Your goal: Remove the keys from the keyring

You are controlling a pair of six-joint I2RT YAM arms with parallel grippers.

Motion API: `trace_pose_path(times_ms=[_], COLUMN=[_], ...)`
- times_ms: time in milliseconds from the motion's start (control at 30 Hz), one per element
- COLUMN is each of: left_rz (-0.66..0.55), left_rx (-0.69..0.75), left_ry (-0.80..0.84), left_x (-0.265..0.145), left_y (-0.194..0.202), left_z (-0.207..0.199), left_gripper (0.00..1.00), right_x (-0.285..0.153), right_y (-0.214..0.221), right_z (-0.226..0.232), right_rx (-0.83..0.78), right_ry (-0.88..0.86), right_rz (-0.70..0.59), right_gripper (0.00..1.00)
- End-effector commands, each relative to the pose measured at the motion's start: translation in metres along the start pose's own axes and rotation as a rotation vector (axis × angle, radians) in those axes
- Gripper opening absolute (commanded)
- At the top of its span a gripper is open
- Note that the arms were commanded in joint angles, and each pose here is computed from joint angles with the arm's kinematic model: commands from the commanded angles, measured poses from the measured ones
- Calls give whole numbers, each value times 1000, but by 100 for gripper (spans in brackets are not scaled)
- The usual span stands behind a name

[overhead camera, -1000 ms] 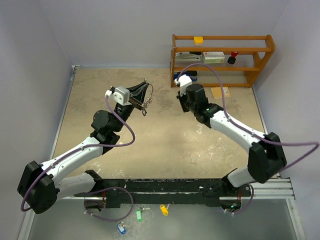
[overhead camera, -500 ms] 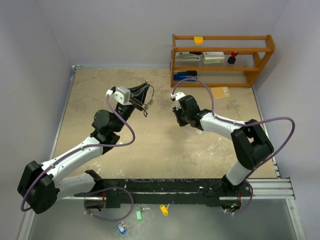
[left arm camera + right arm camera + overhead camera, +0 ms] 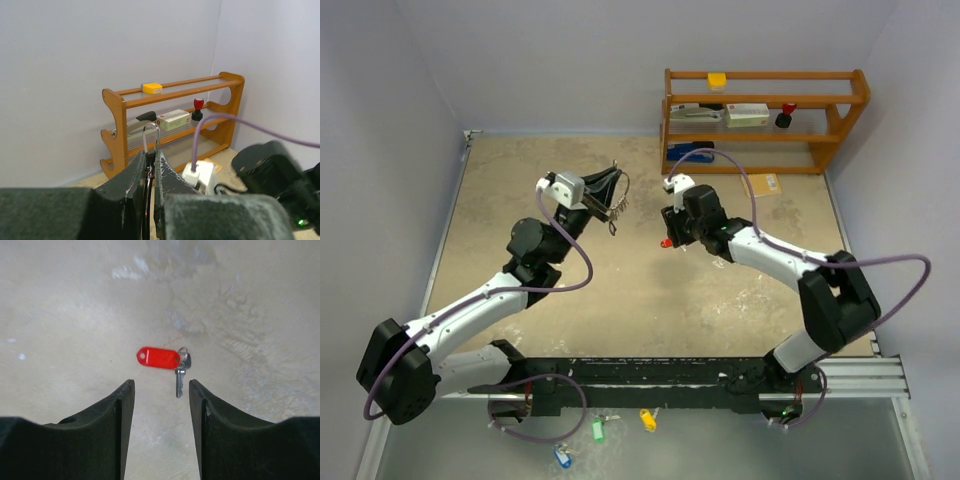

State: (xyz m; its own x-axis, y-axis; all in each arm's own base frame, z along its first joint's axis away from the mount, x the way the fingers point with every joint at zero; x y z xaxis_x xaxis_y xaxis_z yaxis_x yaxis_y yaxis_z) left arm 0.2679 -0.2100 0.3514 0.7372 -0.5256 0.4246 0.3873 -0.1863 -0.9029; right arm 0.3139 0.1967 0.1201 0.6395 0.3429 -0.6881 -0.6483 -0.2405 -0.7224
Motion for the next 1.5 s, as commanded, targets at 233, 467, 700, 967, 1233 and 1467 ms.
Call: trace_pose_path(times_ms=[233, 467, 700, 967, 1233, 1467], left_rz=[-164, -223, -290, -323, -327, -326], left_rx=[-69, -100, -159, -210, -220, -238], left_ry=[55, 64, 9, -13, -23, -19], left_x=[11, 19, 20, 16, 18, 20], left_y=[-42, -54, -63, -66, -65, -60], left_z=[-6, -8, -2, -1, 0, -1], left_gripper=[0, 0, 0, 0, 0, 0], right_x=[-113, -128, -129, -133, -133, -133], right_y=[-100, -75, -61, -70, -80, -88], right_z=[45, 78, 104, 101, 110, 120], right_rx=[-18, -126, -193, -183, -185, -198], right_ry=[-390, -578, -575, -496, -509, -529], right_rz=[-550, -600, -670, -781, -830, -855], right_gripper=[53, 50, 49, 50, 51, 51])
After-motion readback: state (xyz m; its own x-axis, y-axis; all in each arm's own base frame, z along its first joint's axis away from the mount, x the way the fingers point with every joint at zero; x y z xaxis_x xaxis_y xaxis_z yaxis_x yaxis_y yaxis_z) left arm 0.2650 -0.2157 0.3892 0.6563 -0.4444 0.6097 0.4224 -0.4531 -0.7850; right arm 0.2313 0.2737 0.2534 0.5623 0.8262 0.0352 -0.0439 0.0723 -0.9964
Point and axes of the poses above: each gripper's point midway between its finger pads, its own x axis out along the fingers, its own z axis along the line the jaws close on, y = z × x, the point moved 6 cm from there along -x, back along the fingers, and after that the axes turned 7 degrees about x, right-handed, at the moved point
